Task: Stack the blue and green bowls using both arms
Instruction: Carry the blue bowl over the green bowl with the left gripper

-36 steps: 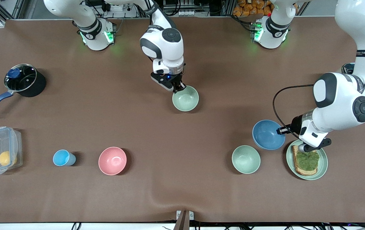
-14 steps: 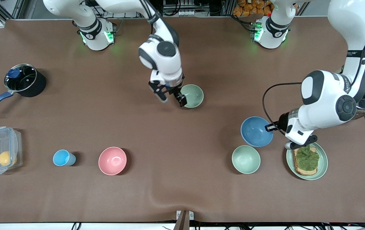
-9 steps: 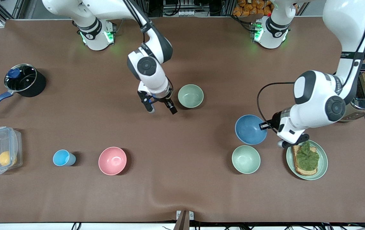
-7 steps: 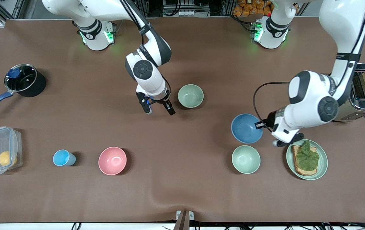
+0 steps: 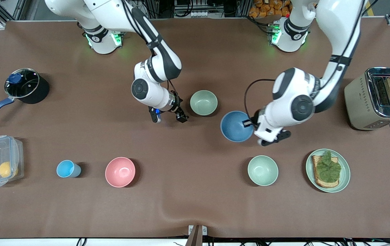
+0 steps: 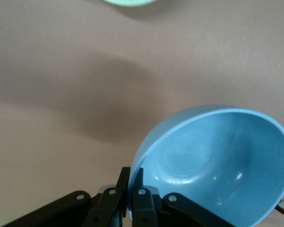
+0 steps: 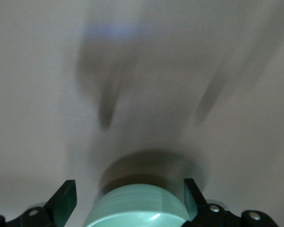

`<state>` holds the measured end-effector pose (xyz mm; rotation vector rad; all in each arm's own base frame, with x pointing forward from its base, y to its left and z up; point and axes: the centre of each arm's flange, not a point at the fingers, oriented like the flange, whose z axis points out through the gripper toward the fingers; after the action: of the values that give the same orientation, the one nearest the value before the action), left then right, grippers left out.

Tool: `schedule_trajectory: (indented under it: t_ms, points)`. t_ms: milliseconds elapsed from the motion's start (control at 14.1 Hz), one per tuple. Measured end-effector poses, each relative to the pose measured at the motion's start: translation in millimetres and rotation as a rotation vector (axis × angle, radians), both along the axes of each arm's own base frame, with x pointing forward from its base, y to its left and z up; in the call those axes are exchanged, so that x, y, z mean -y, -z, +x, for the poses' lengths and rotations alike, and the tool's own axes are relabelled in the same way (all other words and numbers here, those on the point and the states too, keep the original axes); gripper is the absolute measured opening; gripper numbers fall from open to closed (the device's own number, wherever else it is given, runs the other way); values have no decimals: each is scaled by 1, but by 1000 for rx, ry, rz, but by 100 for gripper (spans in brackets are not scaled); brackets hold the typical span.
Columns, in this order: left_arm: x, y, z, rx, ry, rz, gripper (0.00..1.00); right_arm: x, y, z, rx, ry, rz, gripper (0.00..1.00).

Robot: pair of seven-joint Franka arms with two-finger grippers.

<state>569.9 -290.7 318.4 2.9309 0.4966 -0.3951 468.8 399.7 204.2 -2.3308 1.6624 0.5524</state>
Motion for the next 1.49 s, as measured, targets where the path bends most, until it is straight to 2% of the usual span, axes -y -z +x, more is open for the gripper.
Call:
schedule_trajectory:
  t_ms: [354,780,1134,1488]
  points:
    - [52,17,-23,-32,-6,-56,5,4,12,-5,-16,46,21,100]
    - [108,40,-60,-69,-16,-27,5,0,22,-9,0,107,40,100]
    - [120,61,-73,-107,-21,-3,5,0,35,-13,-15,126,37,100]
    - [126,65,-80,-115,-15,3,5,-1,34,-12,-13,128,40,100]
